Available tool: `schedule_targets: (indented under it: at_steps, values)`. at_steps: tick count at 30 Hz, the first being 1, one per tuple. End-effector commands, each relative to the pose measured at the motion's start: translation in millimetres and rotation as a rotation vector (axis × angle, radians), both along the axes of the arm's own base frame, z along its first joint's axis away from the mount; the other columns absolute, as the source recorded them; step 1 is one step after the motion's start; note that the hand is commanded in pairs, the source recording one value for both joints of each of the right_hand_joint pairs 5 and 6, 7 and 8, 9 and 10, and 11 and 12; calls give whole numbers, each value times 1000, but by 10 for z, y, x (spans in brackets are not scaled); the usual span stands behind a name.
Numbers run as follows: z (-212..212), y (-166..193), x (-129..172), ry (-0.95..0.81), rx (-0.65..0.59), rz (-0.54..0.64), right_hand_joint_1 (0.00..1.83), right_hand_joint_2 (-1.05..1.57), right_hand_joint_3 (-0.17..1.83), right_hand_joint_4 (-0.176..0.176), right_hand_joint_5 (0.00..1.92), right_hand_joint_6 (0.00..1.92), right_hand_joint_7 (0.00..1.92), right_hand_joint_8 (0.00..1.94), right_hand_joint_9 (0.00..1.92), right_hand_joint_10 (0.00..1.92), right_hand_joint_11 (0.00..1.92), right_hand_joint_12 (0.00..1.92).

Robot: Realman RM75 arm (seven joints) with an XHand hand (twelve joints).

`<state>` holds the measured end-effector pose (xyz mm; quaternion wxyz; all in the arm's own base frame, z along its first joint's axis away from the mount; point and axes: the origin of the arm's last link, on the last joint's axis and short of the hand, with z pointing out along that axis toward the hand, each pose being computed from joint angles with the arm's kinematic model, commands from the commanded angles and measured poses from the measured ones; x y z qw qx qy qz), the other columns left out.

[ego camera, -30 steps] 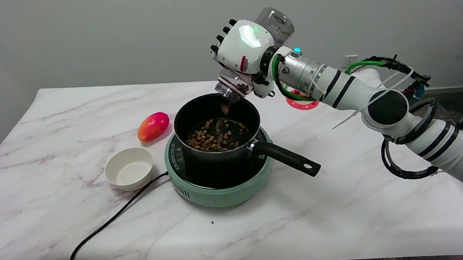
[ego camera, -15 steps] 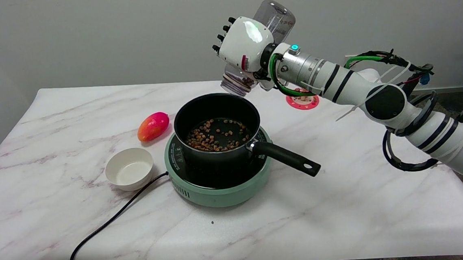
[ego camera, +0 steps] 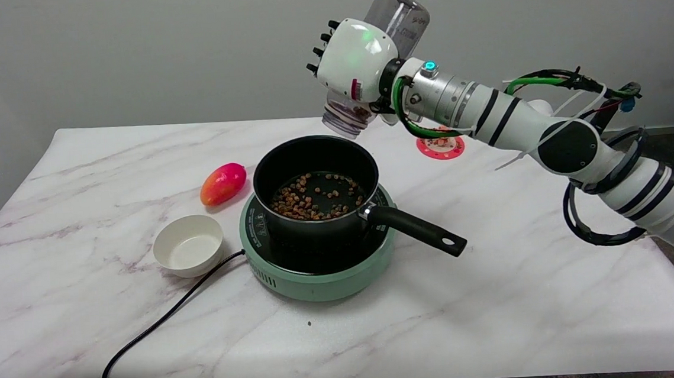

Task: Pour the contents of the bottle into the soup pot.

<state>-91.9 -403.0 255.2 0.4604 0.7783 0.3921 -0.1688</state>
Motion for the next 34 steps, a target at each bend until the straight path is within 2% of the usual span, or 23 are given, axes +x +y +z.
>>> schedule_targets:
  at_steps: [1,7,26,31,34]
  values:
    - [-222,378,134,154,133,46,1459,588,804,0,1920,1920,1760,1760,1249,1249,1095,1095]
    - [-232,432,161,97,159,14,1453,607,790,0,1920,1920,1772,1772,1251,1251,1100,1100]
    - [-254,396,123,92,157,16,1449,644,768,0,1920,1920,1786,1786,1258,1258,1110,1110]
    - [-231,379,148,24,140,10,1450,655,754,0,1920,1920,1784,1784,1260,1260,1114,1114]
    - [-180,357,222,-106,125,-18,1451,658,744,0,1920,1920,1778,1778,1259,1259,1113,1113]
